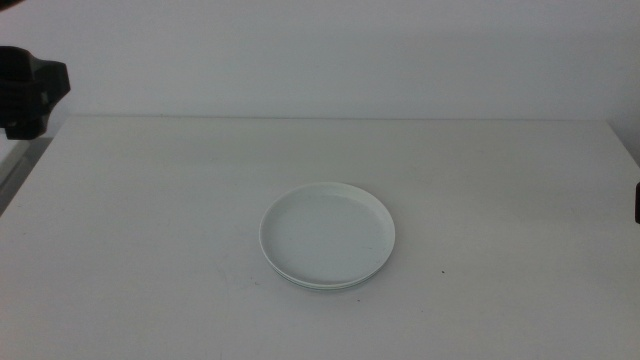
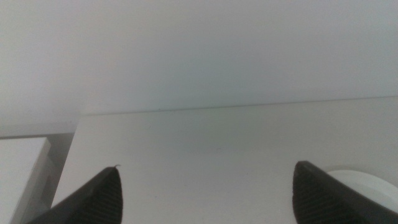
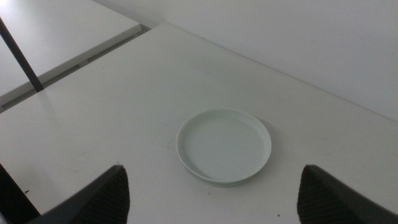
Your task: Stack the three bowls on top of each other.
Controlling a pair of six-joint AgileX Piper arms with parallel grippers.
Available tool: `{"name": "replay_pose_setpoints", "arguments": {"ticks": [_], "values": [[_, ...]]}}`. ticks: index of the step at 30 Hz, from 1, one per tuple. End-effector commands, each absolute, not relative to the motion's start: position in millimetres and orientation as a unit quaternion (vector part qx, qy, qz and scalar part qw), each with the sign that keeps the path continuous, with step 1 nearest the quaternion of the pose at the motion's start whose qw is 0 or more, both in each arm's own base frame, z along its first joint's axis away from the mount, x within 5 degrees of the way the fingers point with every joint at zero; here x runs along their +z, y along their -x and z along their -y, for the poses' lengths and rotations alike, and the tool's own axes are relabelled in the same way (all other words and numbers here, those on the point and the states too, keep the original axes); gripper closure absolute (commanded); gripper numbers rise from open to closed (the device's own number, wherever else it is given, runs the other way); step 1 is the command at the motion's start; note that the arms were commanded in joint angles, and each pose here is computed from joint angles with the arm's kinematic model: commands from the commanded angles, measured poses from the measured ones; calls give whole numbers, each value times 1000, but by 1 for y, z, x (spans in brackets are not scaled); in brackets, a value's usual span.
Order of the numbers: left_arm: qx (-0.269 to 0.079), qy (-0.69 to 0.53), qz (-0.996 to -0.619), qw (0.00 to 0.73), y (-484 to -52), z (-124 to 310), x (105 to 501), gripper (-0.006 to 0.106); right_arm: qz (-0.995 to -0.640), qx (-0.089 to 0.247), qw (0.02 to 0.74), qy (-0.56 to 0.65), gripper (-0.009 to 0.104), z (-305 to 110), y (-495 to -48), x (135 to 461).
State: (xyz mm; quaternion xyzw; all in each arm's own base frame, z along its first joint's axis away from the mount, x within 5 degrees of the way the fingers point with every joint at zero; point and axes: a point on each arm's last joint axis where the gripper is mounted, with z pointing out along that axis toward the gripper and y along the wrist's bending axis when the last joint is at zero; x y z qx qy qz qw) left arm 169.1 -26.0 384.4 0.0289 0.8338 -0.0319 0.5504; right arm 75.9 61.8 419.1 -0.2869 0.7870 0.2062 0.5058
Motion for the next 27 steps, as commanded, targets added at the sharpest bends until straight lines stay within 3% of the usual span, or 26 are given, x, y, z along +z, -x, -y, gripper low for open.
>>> {"name": "replay_pose_setpoints", "arguments": {"ticks": [1,10,17,22,27], "values": [[-37,-26,-830,556,-169,26,385,7,-785,205,510,284,2,-61,-77,419],[-31,-30,-830,557,-169,26,385,7,-780,200,536,254,2,-60,-82,421],[-29,-31,-829,557,-169,25,385,7,-784,115,594,139,2,-33,-91,394],[-29,-31,-829,557,-169,25,385,7,-747,50,659,74,2,-16,-87,374],[-29,-32,-828,559,-169,25,385,7,-731,52,680,26,2,-10,-87,357]]}}
